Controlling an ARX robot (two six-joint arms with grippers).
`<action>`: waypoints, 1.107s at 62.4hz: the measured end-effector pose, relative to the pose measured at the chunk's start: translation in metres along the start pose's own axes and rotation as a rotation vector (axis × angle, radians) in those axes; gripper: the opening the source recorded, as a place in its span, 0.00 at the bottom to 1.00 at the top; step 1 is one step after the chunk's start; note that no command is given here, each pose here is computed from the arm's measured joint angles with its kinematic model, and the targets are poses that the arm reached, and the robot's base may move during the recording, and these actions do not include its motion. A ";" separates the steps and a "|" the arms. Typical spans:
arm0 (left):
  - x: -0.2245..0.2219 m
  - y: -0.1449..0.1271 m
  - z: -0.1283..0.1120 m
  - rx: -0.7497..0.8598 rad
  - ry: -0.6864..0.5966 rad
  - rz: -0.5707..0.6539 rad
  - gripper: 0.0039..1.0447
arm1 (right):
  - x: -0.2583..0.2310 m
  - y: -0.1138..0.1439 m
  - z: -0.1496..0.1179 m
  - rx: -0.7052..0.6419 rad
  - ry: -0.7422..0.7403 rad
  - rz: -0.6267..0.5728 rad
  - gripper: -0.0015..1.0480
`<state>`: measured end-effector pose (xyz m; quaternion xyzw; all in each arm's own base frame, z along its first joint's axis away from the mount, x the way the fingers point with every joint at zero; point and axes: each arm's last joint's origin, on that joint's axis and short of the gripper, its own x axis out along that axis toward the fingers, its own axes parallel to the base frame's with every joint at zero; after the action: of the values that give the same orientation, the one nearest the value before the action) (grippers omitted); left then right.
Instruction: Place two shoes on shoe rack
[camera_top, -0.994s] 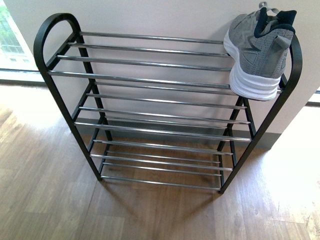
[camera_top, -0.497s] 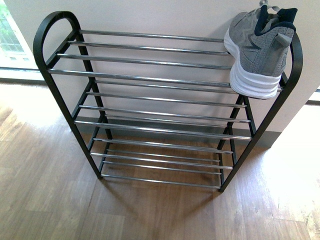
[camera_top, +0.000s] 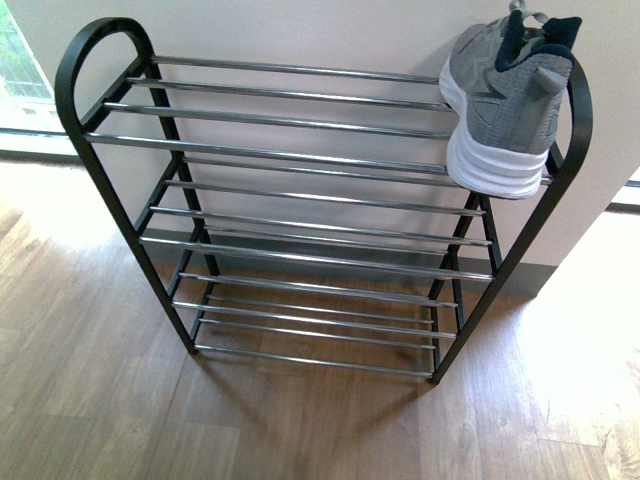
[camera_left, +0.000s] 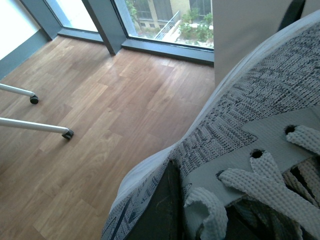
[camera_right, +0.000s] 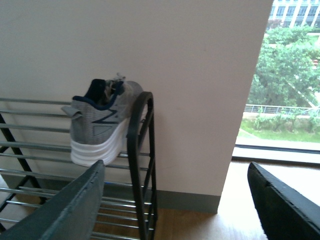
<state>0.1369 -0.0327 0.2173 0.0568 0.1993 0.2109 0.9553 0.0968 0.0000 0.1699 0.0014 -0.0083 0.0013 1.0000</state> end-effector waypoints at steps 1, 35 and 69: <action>0.000 0.000 0.000 0.000 0.000 -0.002 0.01 | 0.000 0.000 0.000 0.000 0.000 0.000 0.87; 0.086 -0.080 0.036 -0.485 0.251 -0.264 0.01 | 0.000 0.000 0.000 0.000 0.000 -0.004 0.91; 0.188 -0.183 0.100 -0.510 0.676 -0.330 0.01 | 0.000 0.000 0.000 0.000 0.000 -0.003 0.91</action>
<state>0.4031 -0.1209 0.2067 -0.2848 0.4483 0.1049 0.8408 0.0968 -0.0001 0.1699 0.0016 -0.0081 -0.0004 1.0000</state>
